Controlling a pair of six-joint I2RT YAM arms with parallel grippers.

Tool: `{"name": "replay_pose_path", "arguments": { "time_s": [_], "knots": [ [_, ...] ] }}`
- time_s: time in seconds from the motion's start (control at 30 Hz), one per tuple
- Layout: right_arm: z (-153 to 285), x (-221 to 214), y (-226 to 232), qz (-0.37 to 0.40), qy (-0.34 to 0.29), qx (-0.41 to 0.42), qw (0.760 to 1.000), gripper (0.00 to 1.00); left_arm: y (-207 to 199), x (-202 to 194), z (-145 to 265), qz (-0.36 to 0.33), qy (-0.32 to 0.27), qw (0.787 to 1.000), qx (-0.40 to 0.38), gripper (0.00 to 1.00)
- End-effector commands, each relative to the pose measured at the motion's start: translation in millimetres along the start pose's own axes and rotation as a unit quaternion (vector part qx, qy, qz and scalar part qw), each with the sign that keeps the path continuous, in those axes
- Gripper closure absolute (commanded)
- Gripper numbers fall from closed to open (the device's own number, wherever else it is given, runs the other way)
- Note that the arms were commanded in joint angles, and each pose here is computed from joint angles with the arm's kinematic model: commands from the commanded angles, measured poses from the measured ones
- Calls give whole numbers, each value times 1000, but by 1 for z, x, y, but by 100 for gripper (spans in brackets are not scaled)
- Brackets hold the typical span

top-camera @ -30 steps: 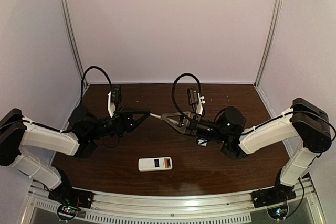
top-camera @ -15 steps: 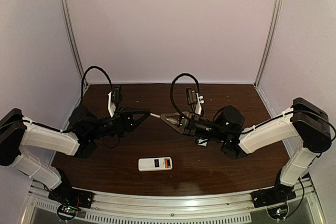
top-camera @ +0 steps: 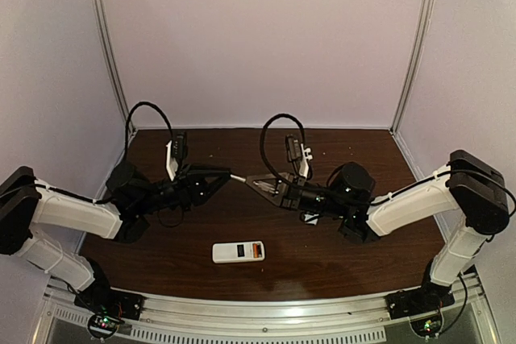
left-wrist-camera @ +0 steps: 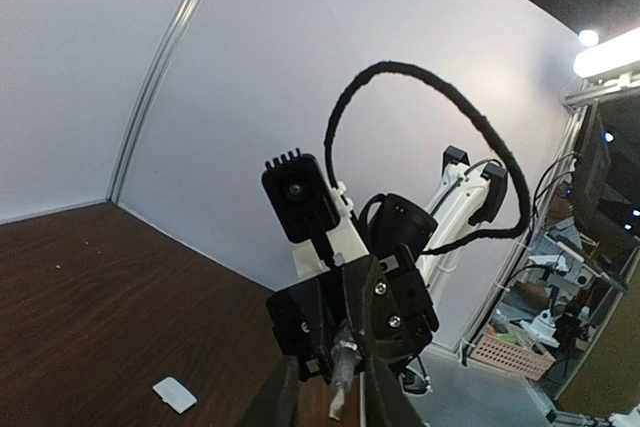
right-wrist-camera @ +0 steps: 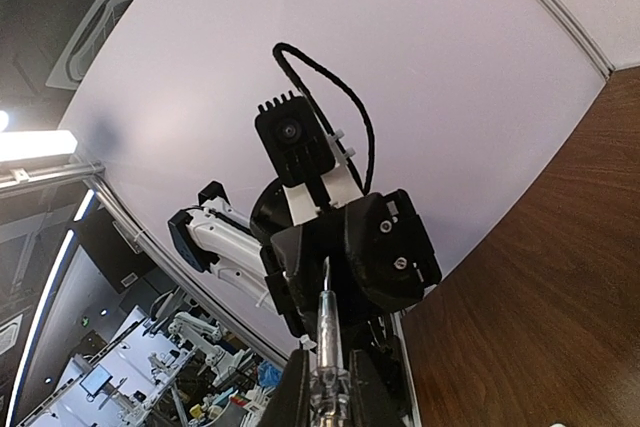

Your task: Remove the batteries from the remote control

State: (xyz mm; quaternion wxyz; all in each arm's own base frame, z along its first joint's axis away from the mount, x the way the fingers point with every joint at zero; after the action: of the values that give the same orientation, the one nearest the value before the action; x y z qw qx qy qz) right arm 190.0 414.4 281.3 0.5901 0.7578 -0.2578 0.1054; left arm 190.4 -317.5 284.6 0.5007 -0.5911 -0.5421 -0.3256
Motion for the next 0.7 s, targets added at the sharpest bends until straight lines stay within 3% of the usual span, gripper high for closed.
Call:
{"name": "replay_pose_path", "arguments": {
  "time_s": [0.0,0.07,0.13,0.4,0.67],
  "knots": [
    [3,1,7,9,-2,0,1000,100,9,0,2,-18,2,1000,24,57],
    [7,0,6,14,-3,-8,1000,100,9,1,5,-24,5,999,35,39],
    [11,-2,2,19,-3,-23,1000,100,12,-1,8,-30,17,998,51,29],
    [26,-4,-5,45,-3,-69,997,100,15,0,32,-71,41,990,118,4],
    [38,-6,-11,117,29,-140,983,100,23,-7,59,-96,68,976,184,3]
  ]
}}
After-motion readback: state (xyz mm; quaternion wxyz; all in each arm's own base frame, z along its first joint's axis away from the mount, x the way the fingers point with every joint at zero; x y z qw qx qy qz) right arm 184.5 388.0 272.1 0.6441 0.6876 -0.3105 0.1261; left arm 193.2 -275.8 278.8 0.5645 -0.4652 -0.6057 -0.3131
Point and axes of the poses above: each gripper's point midway between its finger pads, its own z axis back along the fingers, its own y axis along the line the jaws close on, x = y × z, the point moved 1 cm from there along z, back along the fingers, and after that the axes turned 11 degrees about -z, right-handed, at the moved point
